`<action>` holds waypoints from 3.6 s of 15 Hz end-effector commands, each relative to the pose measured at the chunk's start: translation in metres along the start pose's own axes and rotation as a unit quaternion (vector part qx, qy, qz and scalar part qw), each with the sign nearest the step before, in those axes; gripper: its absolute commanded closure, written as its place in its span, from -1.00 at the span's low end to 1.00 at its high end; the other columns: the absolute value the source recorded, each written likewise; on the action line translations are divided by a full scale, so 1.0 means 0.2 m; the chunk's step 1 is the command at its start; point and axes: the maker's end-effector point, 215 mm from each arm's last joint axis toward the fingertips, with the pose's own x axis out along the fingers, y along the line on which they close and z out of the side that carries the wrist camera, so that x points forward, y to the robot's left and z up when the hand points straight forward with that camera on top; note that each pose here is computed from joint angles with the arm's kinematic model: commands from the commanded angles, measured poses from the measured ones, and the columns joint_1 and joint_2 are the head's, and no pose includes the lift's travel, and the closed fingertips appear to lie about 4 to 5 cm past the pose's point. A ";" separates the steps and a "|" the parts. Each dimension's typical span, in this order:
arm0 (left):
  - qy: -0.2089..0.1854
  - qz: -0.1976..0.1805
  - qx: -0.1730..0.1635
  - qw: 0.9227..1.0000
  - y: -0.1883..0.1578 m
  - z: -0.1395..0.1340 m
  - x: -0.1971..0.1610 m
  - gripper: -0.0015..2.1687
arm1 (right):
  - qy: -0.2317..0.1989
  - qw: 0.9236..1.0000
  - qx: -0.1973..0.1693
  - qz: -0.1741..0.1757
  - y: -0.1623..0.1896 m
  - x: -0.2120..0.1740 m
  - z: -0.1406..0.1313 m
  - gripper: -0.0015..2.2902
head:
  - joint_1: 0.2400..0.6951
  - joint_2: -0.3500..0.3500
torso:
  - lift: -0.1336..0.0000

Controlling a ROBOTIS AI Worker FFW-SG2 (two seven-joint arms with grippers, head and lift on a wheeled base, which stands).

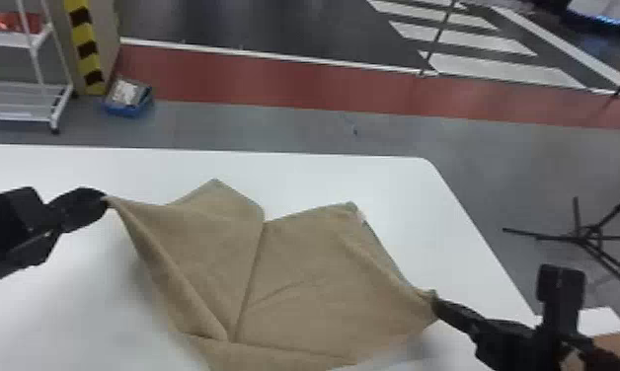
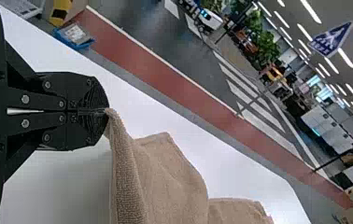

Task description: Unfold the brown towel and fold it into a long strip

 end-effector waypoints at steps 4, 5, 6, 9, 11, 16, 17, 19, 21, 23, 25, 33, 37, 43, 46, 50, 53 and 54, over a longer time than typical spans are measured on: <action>0.070 0.056 -0.061 0.994 0.18 -0.34 -0.18 0.98 | 0.052 0.999 -0.006 -0.008 0.08 -0.08 -0.15 0.15 | 1.00 -0.44 | -0.71; 0.075 0.060 -0.064 0.993 0.19 -0.37 -0.19 0.98 | 0.055 0.998 -0.015 -0.022 0.04 -0.10 -0.15 -0.25 | 1.00 -0.38 | -0.71; 0.077 0.063 -0.065 0.993 0.20 -0.38 -0.20 0.98 | 0.055 0.997 -0.025 -0.036 0.01 -0.13 -0.15 -0.74 | 1.00 -0.30 | -0.71; 0.083 0.065 -0.067 0.992 0.20 -0.41 -0.22 0.98 | 0.034 0.995 -0.079 -0.057 -0.01 -0.23 -0.01 -1.00 | 1.00 -0.29 | -0.71; 0.086 0.061 -0.065 0.992 0.18 -0.43 -0.23 0.98 | 0.019 0.992 -0.114 -0.044 0.05 -0.29 0.09 -0.96 | 1.00 -0.28 | -0.71; 0.091 0.061 -0.071 0.991 0.17 -0.48 -0.27 0.98 | 0.068 0.900 -0.428 -0.031 0.12 -0.26 0.26 -0.93 | 1.00 -0.19 | -0.70; 0.090 0.060 -0.071 0.992 0.16 -0.47 -0.26 0.98 | 0.084 0.880 -0.466 -0.029 0.12 -0.23 0.26 -0.92 | 1.00 -0.18 | -0.70; 0.090 0.058 -0.073 0.992 0.15 -0.48 -0.26 0.98 | 0.123 0.847 -0.518 0.014 0.19 -0.20 0.18 -0.91 | 1.00 -0.19 | -0.70; 0.092 0.057 -0.074 0.991 0.14 -0.49 -0.27 0.98 | 0.168 0.810 -0.561 0.031 0.17 -0.19 0.08 -0.90 | 1.00 -0.15 | -0.70; 0.093 0.056 -0.073 0.991 0.13 -0.50 -0.28 0.98 | 0.207 0.780 -0.589 0.034 0.12 -0.15 -0.01 -0.87 | 1.00 -0.12 | -0.70; 0.094 0.055 -0.072 0.991 0.12 -0.51 -0.28 0.98 | 0.245 0.755 -0.608 0.021 0.02 -0.10 -0.08 -0.86 | 1.00 -0.14 | -0.70; 0.095 0.049 -0.074 0.991 0.08 -0.53 -0.29 0.98 | 0.270 0.721 -0.636 0.050 0.14 0.12 -0.20 -0.57 | 1.00 -0.16 | -0.70; 0.096 0.050 -0.073 0.991 0.09 -0.54 -0.30 0.98 | 0.270 0.719 -0.638 0.047 0.13 0.14 -0.17 0.07 | 1.00 -0.09 | -0.70; 0.095 0.055 -0.074 0.991 0.12 -0.55 -0.31 0.98 | 0.249 0.753 -0.608 0.036 0.07 0.10 -0.06 0.97 | 1.00 -0.11 | -0.70; 0.092 0.062 -0.071 0.991 0.16 -0.53 -0.34 0.98 | 0.205 0.793 -0.572 0.046 0.10 0.08 0.09 0.97 | 1.00 -0.13 | -0.70; 0.080 0.110 -0.076 0.988 0.44 -0.36 -0.46 0.98 | 0.037 0.884 -0.465 0.041 0.19 -0.10 0.78 0.97 | 1.00 -0.13 | -0.70; 0.086 0.157 -0.101 0.979 0.66 -0.28 -0.60 0.98 | -0.026 0.897 -0.441 0.023 0.22 -0.20 1.08 0.97 | 1.00 -0.10 | -0.70; 0.079 0.169 -0.096 0.978 0.75 -0.22 -0.63 0.98 | -0.041 0.904 -0.425 0.021 0.21 -0.22 1.15 0.97 | 1.00 -0.09 | -0.70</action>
